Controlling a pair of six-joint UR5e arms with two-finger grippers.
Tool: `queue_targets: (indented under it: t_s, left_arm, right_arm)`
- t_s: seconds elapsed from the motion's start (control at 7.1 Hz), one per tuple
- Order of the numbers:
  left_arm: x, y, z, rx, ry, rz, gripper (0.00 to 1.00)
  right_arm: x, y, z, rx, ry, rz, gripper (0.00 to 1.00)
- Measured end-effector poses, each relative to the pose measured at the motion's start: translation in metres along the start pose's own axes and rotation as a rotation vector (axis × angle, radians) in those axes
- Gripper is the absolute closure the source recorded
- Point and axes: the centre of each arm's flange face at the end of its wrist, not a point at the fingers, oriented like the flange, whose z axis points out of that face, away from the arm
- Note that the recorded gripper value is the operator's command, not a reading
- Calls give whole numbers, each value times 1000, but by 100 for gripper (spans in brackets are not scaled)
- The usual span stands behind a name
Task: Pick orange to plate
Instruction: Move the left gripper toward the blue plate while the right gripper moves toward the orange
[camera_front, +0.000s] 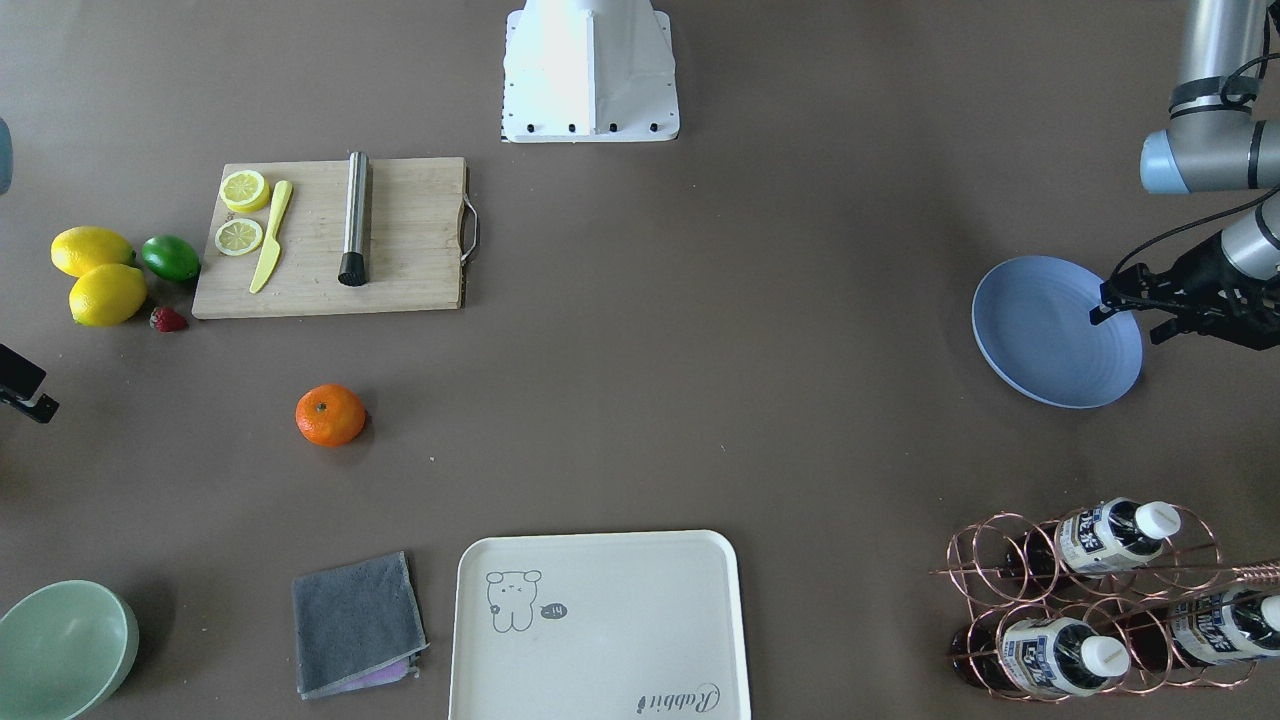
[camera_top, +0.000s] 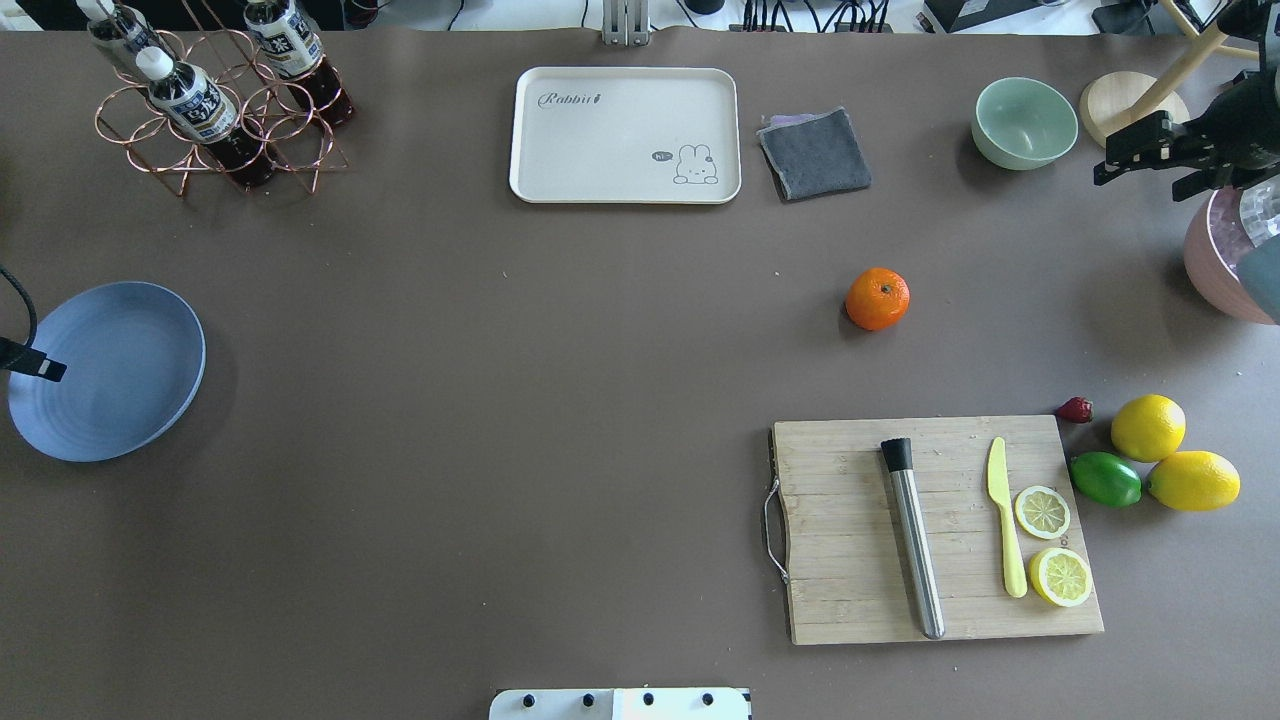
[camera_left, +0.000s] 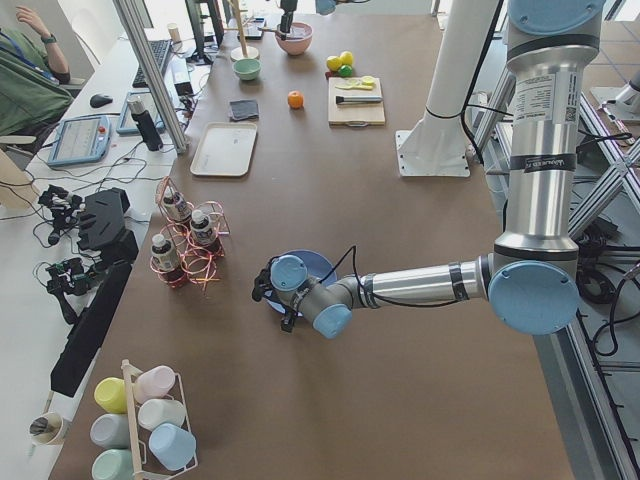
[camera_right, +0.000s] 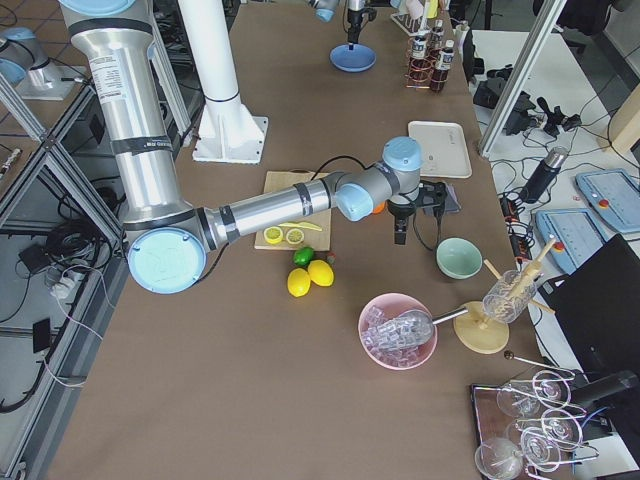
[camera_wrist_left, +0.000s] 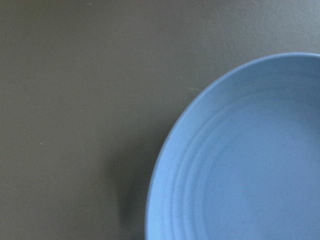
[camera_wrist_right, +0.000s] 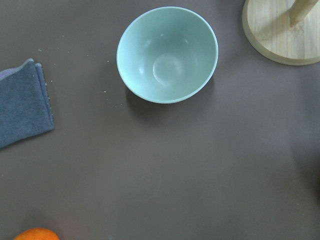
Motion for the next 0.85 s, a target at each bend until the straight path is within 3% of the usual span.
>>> queue_targets:
  t_s: [0.28, 0.42, 0.85]
  left_arm:
    - [-2, 4, 4, -11, 2, -2, 94]
    - [-3, 6, 4, -15, 4, -2, 100]
    - [-6, 9, 6, -23, 4, -23, 100]
  right_arm:
    - [0, 0, 1, 7, 9, -1, 0]
    - [0, 0, 1, 9, 11, -2, 0]
    - [-1, 0, 1, 10, 11, -3, 0]
